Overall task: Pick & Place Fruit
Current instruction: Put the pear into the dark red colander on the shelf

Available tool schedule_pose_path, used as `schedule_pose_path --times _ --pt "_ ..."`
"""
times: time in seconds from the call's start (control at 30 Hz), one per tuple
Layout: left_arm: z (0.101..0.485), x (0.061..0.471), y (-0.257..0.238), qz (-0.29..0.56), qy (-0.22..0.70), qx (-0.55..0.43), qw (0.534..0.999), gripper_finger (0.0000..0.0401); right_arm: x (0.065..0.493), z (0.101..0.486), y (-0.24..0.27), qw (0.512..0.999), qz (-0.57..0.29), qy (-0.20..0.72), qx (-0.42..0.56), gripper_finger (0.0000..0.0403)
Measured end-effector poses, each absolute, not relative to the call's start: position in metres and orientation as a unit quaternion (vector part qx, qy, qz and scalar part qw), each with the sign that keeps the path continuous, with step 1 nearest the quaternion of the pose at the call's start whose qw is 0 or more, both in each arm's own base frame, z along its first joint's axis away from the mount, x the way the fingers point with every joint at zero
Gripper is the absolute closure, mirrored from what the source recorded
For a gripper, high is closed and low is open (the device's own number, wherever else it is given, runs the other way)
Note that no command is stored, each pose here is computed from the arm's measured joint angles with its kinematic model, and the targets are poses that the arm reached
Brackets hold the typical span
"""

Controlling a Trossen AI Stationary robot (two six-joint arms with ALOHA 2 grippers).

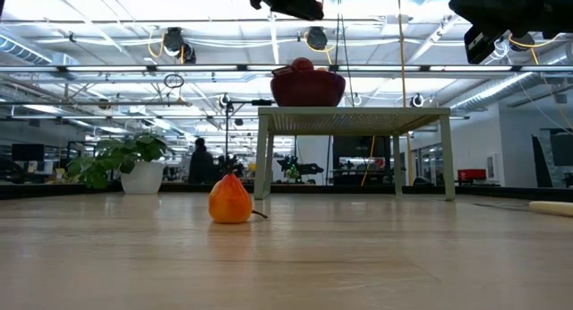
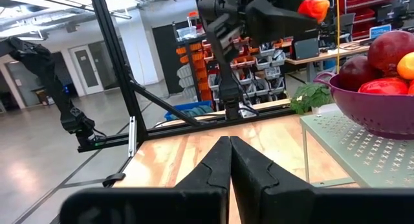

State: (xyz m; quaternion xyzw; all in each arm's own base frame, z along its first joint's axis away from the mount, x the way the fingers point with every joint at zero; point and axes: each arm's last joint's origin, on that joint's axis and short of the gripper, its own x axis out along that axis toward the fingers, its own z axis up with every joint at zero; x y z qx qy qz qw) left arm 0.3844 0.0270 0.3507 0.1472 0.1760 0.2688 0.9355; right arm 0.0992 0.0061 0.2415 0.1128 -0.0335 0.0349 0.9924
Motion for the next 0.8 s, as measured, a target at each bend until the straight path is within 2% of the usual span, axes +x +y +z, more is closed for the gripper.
schedule_pose_path --times 0.8 --pt "0.339 0.386 0.054 0.273 0.209 0.122 0.931 0.0316 0.099 0.242 0.006 0.992 0.035 -0.034 0.113 0.0403"
